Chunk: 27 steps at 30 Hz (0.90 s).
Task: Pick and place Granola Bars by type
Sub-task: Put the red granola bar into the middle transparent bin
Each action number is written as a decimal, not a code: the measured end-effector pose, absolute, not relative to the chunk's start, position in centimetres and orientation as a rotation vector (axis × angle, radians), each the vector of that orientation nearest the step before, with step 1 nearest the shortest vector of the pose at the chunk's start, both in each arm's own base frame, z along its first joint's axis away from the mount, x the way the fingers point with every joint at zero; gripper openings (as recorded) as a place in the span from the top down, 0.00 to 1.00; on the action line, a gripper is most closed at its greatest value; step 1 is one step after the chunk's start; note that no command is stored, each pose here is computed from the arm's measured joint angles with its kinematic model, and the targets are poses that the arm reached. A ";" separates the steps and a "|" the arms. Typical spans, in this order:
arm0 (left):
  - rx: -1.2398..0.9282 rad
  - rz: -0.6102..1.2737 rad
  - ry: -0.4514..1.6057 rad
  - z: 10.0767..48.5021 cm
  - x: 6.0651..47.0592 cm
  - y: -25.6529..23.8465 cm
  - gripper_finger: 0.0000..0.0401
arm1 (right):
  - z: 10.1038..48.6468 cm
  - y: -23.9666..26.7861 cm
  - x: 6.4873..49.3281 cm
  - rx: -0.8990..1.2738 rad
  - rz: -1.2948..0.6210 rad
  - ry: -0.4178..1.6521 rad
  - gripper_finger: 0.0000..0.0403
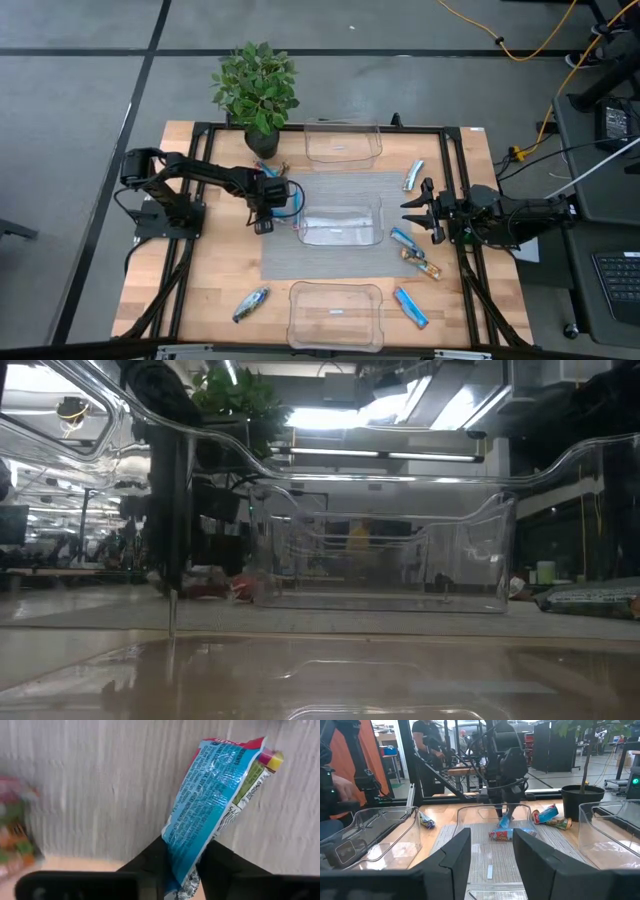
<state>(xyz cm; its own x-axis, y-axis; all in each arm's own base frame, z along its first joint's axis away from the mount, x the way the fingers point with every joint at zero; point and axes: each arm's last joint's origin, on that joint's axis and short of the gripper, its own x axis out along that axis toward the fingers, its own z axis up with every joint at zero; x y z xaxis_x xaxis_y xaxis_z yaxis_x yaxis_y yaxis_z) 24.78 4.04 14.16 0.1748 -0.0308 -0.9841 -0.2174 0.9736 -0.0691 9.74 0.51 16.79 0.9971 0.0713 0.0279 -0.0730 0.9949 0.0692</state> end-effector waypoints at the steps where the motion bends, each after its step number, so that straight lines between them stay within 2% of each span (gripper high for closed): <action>1: -0.216 0.135 1.396 14.3 24.6 4.0 0.82 | 16.8 0.5 9.7 0.070 0.072 -0.025 0.63; 6: -0.226 0.152 1.369 16.4 23.5 3.7 0.86 | 16.8 0.5 9.7 0.070 0.072 -0.025 0.63; 10: -0.271 0.174 1.240 19.3 22.4 3.5 0.86 | 16.8 0.5 9.7 0.067 0.072 -0.025 0.63; 18: -0.395 0.213 0.700 27.1 19.2 3.1 0.86 | 16.8 0.5 9.7 0.066 0.072 -0.025 0.63; 23: -0.391 0.190 0.331 31.6 16.5 2.7 0.86 | 16.8 0.5 9.7 0.066 0.072 -0.025 0.63; 27: -0.372 0.157 0.138 34.0 14.5 2.4 0.86 | 16.8 0.5 9.7 0.066 0.072 -0.025 0.63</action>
